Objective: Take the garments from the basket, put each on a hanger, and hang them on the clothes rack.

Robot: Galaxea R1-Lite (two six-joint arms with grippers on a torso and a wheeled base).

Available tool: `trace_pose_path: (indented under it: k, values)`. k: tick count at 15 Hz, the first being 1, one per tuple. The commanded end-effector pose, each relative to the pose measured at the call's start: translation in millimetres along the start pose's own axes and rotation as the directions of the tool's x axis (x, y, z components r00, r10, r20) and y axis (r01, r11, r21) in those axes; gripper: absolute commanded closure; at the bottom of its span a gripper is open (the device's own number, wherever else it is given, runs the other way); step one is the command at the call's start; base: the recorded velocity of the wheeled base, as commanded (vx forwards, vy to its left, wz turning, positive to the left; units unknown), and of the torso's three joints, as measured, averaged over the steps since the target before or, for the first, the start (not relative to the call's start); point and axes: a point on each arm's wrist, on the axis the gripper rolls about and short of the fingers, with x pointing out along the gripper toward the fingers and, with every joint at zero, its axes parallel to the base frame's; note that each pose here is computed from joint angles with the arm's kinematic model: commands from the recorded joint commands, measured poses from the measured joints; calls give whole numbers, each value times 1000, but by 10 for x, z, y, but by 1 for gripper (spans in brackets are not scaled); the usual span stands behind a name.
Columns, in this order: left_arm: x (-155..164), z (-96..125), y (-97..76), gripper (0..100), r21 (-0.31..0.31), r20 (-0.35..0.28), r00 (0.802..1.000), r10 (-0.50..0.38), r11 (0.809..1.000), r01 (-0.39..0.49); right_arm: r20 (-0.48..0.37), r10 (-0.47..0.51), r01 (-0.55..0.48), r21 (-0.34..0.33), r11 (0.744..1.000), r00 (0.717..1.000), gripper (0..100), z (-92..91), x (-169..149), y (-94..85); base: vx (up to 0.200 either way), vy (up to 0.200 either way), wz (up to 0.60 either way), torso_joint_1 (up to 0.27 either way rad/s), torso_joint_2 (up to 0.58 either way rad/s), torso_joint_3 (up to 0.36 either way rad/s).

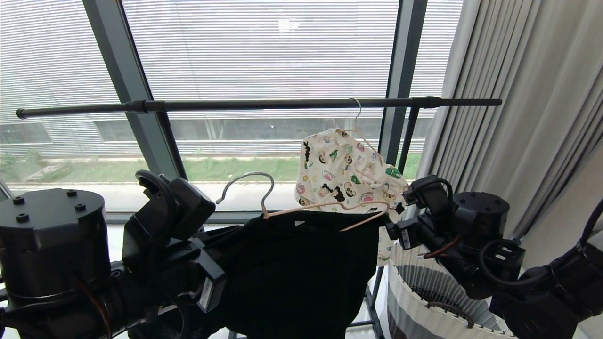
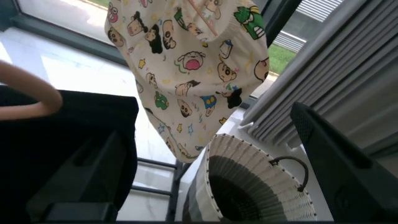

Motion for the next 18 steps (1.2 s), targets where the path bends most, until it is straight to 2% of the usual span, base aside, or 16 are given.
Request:
trace_pose_path:
  k: [1, 6, 8, 13, 16, 17, 18]
  values:
    - [9, -26, 13, 100, -2, -12, 1000, 7, 1000, -7, 10, -10, 10, 6, 1000, 1000, 0, 31, -5, -34, 0, 0, 0, 0, 0, 0]
    - [3, -89, 96, 100, -11, -38, 998, 47, 999, -48, 22, -19, 19, 12, 1000, 1000, 0, 67, -8, -78, 0, 0, 0, 0, 0, 0]
    - [-4, -208, 118, 100, 50, -84, 995, 63, 997, -59, 38, -21, 20, 20, 1000, 999, 0, 115, -5, -84, 0, 0, 0, 0, 0, 0]
    - [115, -278, 113, 100, 54, -141, 987, 72, 996, -65, 134, -4, -4, 62, 998, 991, 0, 461, -45, -145, 0, 0, 0, 0, 0, 0]
    - [176, -302, 118, 100, 45, -165, 983, 82, 996, -75, 208, 62, -79, 73, 994, 976, 0, 833, -187, -246, 0, 0, 0, 0, 0, 0]
    - [194, -305, 118, 100, 39, -170, 982, 80, 996, -75, 214, 75, -92, 73, 993, 974, 0, 881, -219, -255, 0, 0, 0, 0, 0, 0]
    - [235, -286, 123, 100, 21, -169, 982, 79, 997, -76, 239, 129, -149, 69, 986, 962, 0, 1030, -358, -286, 0, 0, 0, 0, 0, 0]
